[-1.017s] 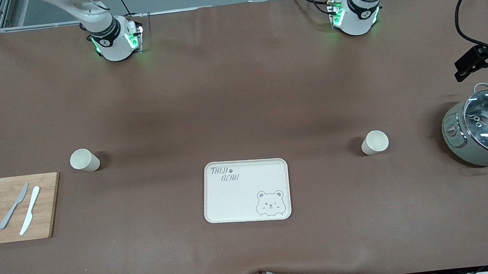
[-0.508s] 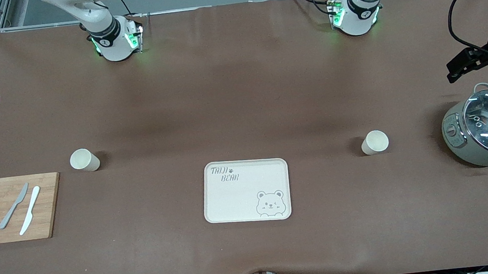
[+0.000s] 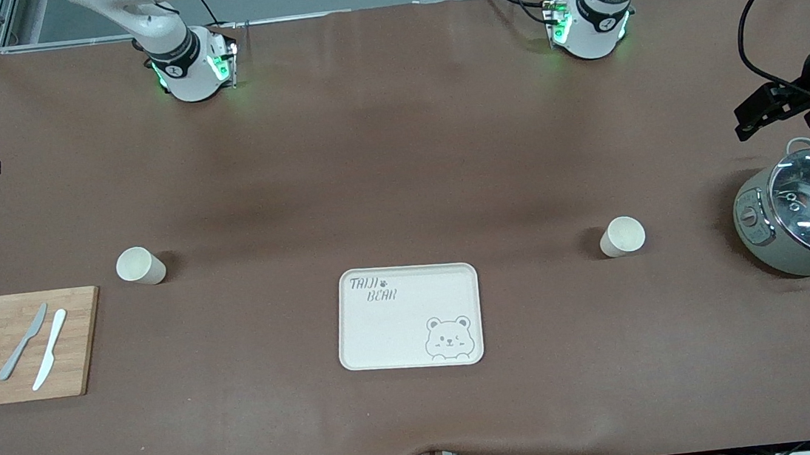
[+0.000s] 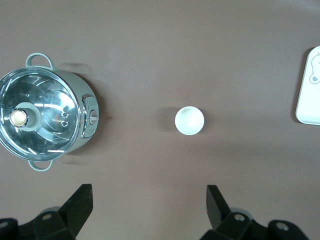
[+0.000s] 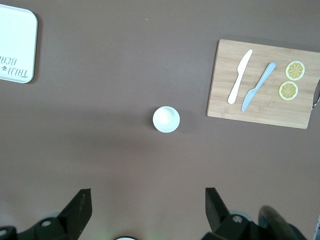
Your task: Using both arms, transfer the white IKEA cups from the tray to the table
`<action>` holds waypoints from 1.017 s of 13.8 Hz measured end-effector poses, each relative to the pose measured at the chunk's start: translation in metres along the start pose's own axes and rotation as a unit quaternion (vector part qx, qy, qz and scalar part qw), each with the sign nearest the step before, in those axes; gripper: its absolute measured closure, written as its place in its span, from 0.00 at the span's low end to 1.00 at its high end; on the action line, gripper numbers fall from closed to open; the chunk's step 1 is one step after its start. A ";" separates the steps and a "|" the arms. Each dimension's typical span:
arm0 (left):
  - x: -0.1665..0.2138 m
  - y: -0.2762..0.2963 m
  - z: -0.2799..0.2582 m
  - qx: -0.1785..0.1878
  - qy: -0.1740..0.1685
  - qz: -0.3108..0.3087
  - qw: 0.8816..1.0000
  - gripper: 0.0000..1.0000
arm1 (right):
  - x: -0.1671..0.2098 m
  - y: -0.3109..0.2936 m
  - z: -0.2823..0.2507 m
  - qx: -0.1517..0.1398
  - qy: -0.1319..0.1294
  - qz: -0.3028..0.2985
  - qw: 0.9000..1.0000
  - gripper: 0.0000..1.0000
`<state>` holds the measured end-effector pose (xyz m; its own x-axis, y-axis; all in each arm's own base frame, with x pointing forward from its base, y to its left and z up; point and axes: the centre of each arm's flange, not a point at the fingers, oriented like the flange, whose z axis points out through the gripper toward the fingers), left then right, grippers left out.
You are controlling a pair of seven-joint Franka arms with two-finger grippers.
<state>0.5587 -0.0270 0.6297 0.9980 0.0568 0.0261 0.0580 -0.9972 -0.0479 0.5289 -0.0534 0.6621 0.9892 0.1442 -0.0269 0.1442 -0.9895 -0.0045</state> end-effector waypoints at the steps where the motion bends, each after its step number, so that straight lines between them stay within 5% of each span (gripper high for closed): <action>1: 0.000 0.000 -0.001 0.000 0.001 0.000 1.000 0.00 | 0.000 0.001 0.001 0.000 -0.001 0.001 1.000 0.00; 14: 0.004 0.003 -0.009 -0.007 0.014 0.002 1.000 0.00 | 0.003 0.004 0.006 -0.001 -0.005 0.003 1.000 0.00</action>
<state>0.5625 -0.0307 0.6391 0.9972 0.0527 0.0532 0.0545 -0.9980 -0.0335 0.5326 -0.0573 0.6562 0.9897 0.1381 -0.0365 0.1381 -0.9904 -0.0016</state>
